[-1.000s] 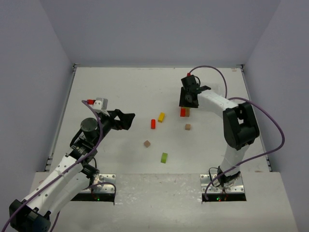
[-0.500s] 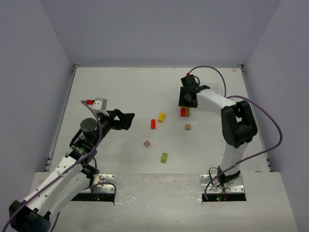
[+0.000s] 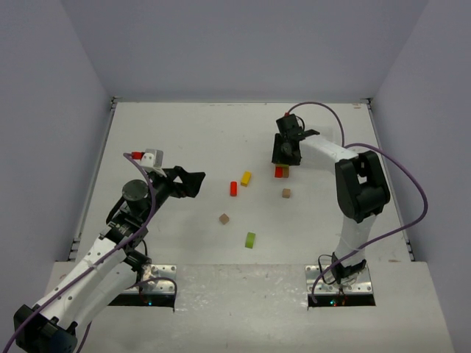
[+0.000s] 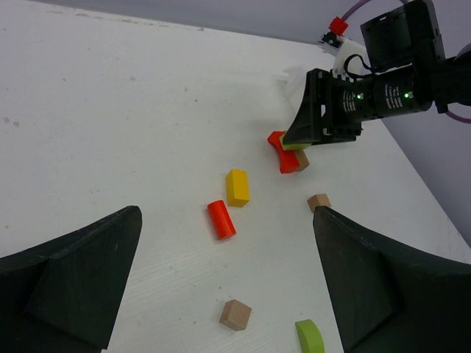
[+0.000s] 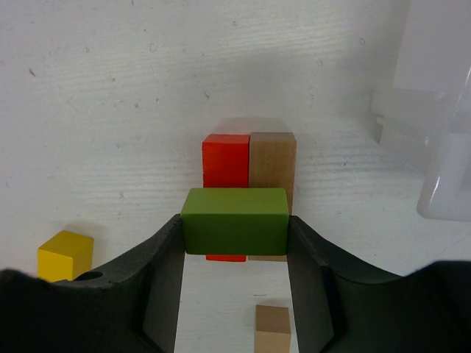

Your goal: Build the wood block tower

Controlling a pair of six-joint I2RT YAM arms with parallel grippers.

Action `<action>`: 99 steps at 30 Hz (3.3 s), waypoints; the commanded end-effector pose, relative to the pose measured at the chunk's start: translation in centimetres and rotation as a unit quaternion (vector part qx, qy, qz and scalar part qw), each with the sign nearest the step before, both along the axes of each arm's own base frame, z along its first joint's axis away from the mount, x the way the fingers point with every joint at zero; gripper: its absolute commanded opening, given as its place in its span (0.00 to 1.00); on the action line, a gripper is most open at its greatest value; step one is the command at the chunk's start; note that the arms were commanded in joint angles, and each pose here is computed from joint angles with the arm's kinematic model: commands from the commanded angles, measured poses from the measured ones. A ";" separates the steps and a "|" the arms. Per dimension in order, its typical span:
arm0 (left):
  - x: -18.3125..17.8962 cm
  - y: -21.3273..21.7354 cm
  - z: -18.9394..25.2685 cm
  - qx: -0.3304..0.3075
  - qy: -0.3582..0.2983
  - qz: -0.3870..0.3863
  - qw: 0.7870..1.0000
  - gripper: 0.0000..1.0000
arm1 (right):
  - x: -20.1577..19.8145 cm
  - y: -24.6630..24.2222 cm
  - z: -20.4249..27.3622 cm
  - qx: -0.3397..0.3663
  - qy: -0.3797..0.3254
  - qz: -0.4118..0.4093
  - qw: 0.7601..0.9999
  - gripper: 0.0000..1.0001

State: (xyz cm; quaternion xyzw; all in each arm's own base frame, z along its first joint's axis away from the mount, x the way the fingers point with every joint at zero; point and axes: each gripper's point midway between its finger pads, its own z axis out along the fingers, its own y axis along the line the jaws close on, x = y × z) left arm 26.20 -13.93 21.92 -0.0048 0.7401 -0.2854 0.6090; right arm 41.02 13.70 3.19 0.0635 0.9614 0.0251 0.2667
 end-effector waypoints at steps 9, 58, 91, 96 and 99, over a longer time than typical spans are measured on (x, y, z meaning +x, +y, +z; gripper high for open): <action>-0.1 0.1 1.3 -0.013 -0.020 0.000 1.000 1.00 | 1.3 0.2 1.2 0.006 -0.009 -0.016 1.000 0.28; -0.2 0.0 1.2 -0.012 -0.016 -0.003 1.000 1.00 | 1.2 -0.4 1.1 0.000 0.005 -0.033 0.999 0.66; 0.1 0.2 0.7 -0.008 -0.007 0.006 1.000 1.00 | 1.6 0.3 2.9 0.009 -0.012 0.002 1.000 0.81; 0.5 -0.1 0.0 -0.004 0.007 0.003 1.000 1.00 | 1.2 0.6 7.5 0.017 -0.058 0.058 0.996 0.99; 0.8 0.1 -0.4 -0.005 0.017 0.013 1.000 1.00 | -0.5 0.7 9.1 0.033 -0.074 0.077 0.994 0.99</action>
